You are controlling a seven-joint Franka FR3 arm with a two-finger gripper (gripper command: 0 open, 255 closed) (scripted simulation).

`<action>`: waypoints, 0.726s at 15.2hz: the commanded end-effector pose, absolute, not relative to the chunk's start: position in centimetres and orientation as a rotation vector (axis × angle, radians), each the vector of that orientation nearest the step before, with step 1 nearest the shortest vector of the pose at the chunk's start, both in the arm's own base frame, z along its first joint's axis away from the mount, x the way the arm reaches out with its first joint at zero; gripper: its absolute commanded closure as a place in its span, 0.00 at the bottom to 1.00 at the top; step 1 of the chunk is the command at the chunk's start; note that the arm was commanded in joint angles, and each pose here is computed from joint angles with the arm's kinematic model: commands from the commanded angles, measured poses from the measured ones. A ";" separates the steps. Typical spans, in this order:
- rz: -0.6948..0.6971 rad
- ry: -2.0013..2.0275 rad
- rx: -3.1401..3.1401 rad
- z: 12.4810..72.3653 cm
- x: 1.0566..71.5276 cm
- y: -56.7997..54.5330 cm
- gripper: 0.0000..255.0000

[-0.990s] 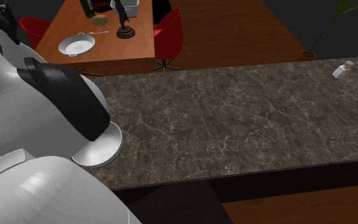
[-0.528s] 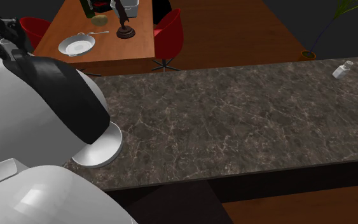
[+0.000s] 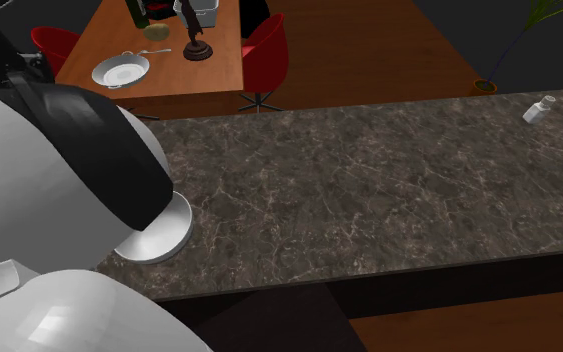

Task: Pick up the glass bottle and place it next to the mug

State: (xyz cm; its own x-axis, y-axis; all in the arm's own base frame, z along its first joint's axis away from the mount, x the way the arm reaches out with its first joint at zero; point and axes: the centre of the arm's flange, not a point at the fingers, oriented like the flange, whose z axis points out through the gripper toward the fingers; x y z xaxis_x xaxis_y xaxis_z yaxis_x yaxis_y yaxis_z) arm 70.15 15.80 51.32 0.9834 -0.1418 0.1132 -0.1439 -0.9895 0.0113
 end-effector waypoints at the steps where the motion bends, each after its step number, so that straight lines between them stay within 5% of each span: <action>1: 0.177 -0.224 3.109 50.3 70.1 15.7 1.00; 11: 0.177 -0.224 3.109 45.0 70.1 15.7 1.00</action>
